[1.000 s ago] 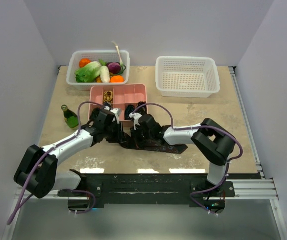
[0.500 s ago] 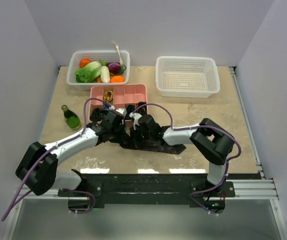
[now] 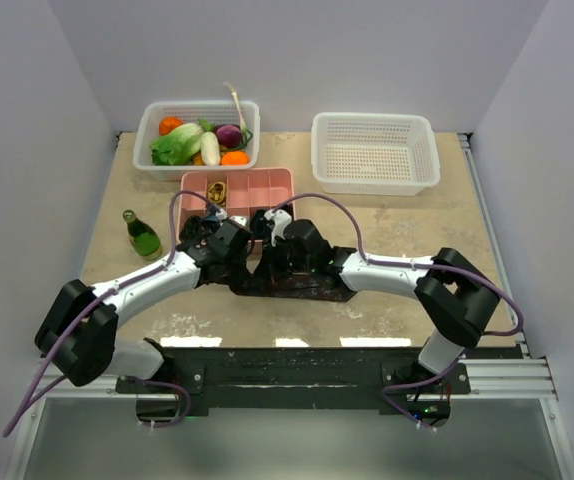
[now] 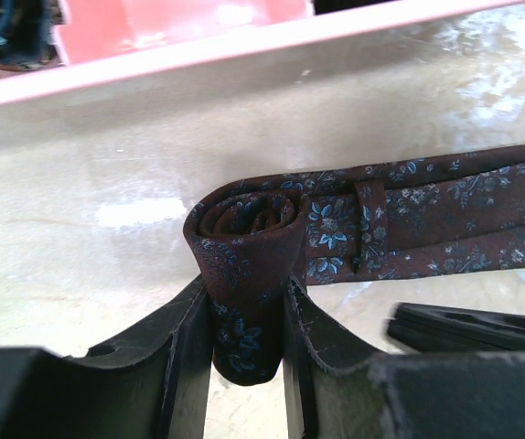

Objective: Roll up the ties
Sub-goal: Roll the tie at the center of the board.

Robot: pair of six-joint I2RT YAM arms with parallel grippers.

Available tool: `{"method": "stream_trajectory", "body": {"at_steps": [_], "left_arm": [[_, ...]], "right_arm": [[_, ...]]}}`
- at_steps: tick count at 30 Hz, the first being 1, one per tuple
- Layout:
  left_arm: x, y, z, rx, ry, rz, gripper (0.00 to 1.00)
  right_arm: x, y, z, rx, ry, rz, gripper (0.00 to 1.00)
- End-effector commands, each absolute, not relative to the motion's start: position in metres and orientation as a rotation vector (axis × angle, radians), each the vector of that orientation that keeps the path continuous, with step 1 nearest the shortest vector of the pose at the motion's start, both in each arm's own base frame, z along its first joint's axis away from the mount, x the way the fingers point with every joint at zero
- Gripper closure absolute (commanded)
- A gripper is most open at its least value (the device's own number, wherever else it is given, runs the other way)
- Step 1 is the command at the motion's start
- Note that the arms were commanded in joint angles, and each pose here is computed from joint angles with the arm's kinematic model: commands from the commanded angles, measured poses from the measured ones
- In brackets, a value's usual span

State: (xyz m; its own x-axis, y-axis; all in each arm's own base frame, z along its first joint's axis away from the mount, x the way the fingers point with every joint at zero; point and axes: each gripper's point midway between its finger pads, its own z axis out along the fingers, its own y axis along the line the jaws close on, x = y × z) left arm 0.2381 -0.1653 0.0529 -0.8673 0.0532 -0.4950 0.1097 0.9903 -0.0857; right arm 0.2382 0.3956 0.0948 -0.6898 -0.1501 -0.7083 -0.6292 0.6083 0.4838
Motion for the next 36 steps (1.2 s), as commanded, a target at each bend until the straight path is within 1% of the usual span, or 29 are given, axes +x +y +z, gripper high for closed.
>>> {"method": "stream_trajectory", "body": {"at_steps": [1, 5, 13, 22, 25, 28, 31, 36], "left_arm": [[0.247, -0.152, 0.064, 0.084, 2.59, -0.007, 0.97], [0.246, -0.142, 0.066, 0.092, 2.595, 0.096, 0.99], [0.246, -0.131, 0.068, 0.108, 2.594, 0.245, 1.0], [0.245, -0.137, 0.062, 0.176, 2.599, 0.434, 1.0], [0.245, -0.147, 0.057, 0.188, 2.601, 0.437, 1.0], [0.246, -0.16, 0.053, 0.208, 2.609, 0.384, 1.0], [0.246, -0.171, 0.047, 0.231, 2.621, 0.347, 0.94], [0.244, -0.184, 0.038, 0.266, 2.641, 0.33, 0.89]], "right_arm": [[0.247, 0.378, 0.095, -0.581, 2.209, 0.899, 1.0], [0.254, 0.364, 0.089, -0.559, 2.231, 0.852, 1.0], [0.26, 0.346, 0.078, -0.538, 2.266, 0.803, 1.0], [0.262, 0.335, 0.072, -0.517, 2.283, 0.778, 1.0], [0.261, 0.333, 0.069, -0.511, 2.293, 0.776, 1.0], [0.259, 0.331, 0.068, -0.509, 2.295, 0.783, 1.0], [0.257, 0.33, 0.065, -0.508, 2.301, 0.784, 1.0], [0.256, 0.33, 0.063, -0.508, 2.304, 0.789, 1.0]]}}
